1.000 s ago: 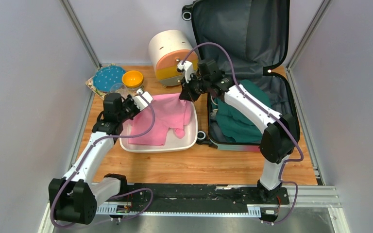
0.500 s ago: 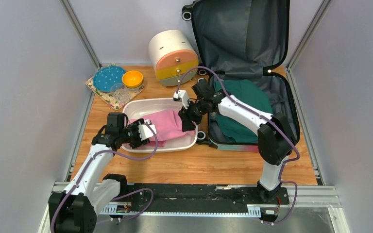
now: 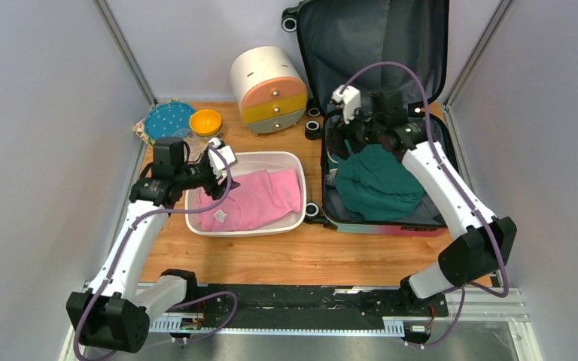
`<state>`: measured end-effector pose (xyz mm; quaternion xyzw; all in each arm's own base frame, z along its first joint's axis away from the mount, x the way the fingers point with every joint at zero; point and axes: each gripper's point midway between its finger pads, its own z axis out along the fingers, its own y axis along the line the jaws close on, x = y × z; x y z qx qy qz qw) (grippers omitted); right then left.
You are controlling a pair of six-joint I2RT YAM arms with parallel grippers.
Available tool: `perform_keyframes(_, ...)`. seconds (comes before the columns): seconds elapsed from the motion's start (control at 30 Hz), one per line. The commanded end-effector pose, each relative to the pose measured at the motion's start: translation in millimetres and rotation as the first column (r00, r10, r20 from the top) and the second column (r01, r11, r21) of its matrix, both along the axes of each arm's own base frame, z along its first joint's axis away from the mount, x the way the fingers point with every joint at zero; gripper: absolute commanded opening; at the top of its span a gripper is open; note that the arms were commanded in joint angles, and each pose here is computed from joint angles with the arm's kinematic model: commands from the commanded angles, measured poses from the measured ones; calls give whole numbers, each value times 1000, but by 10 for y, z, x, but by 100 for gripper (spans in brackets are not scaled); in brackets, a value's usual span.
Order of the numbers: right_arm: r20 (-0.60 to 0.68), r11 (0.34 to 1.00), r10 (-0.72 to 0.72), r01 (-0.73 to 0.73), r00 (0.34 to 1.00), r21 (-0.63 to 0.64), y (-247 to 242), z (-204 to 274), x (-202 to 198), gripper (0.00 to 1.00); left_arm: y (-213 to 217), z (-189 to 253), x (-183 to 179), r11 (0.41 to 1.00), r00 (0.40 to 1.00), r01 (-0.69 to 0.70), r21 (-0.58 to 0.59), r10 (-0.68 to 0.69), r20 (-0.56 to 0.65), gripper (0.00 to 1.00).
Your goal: Open, take out, and arrange the luggage
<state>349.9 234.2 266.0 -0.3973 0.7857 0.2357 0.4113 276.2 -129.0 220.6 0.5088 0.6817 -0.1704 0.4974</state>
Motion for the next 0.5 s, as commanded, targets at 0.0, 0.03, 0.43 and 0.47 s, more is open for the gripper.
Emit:
perform_keyframes(0.0,33,961,-172,175,985,-216,-716,-419,134,65,-308,195,22,997,999,35,-75,-36,-18,72)
perform_keyframes(0.03,60,945,-197,206,979,-255,-810,-474,167,66,-345,164,33,996,999,39,-76,-41,-27,72)
perform_keyframes(0.43,28,879,-189,182,982,-441,-1007,-1489,245,79,-543,114,50,989,993,47,-138,-61,-101,69)
perform_keyframes(0.47,12,878,-186,172,982,-447,-1003,-1560,220,79,-541,98,52,990,993,45,-136,-60,-104,69)
